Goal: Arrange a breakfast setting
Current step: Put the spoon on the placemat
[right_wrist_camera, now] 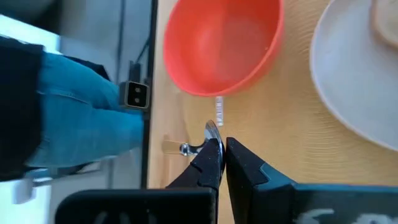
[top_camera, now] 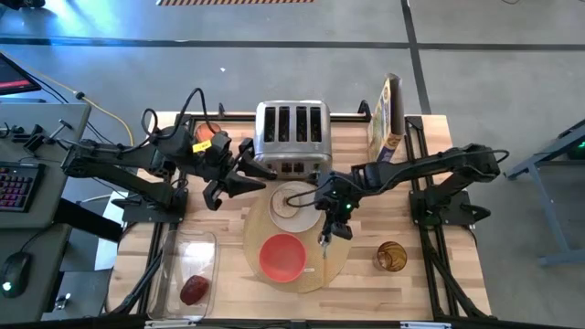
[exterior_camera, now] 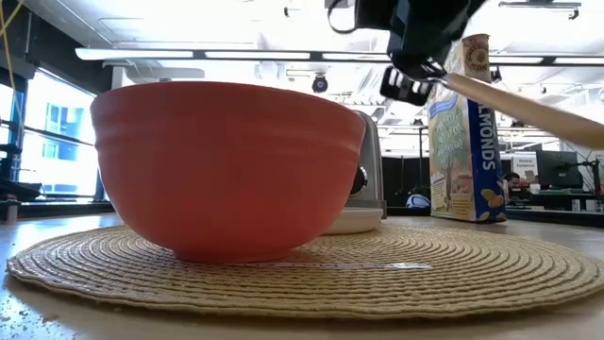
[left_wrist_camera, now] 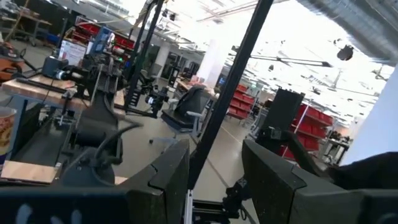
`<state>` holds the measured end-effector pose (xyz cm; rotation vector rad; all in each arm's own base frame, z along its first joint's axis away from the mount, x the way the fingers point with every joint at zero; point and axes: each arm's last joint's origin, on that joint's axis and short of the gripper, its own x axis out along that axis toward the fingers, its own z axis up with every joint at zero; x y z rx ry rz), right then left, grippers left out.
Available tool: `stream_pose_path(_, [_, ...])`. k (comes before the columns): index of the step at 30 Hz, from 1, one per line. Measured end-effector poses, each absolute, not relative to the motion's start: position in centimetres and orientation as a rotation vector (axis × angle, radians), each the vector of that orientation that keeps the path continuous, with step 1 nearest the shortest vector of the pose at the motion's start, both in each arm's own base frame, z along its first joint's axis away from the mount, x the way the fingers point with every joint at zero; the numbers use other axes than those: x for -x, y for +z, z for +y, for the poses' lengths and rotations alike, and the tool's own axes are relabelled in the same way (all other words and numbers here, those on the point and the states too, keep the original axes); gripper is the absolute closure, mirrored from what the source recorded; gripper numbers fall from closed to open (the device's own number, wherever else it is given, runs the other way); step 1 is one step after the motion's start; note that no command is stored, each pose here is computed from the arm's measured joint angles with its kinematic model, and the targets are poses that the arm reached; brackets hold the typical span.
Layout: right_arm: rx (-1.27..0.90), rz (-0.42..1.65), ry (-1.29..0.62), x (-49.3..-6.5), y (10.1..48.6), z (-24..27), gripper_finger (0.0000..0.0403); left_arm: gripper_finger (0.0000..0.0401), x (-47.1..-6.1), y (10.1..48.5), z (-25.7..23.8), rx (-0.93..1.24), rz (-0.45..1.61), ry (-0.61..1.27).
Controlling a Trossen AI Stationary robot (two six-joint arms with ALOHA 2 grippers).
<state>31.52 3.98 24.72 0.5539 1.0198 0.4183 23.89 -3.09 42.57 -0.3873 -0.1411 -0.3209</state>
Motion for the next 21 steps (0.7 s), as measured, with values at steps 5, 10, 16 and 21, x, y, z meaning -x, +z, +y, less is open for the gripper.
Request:
stream_pose_path(5, [-0.634, 1.023, 0.423, -31.0, 22.3, 3.7, 0.0403, 0.0263, -23.9, 42.5, -3.0, 0.392, -0.142, -0.281])
stream_pose_path(10, [-0.716, 0.944, 0.45, -31.0, 20.9, 3.4, 0.0403, 0.0263, -24.0, 42.4, -2.9, 0.393, -0.134, -0.276])
stream_pose_path(16, [-0.771, 0.919, 0.448, -30.8, 19.9, 3.1, 0.0403, 0.0263, -24.0, 42.3, -2.9, 0.393, -0.121, -0.273])
stream_pose_path(21, [-0.796, 0.953, 0.479, -31.3, 18.7, 3.3, 0.0403, 0.0263, -24.0, 42.2, -2.9, 0.393, -0.106, -0.27])
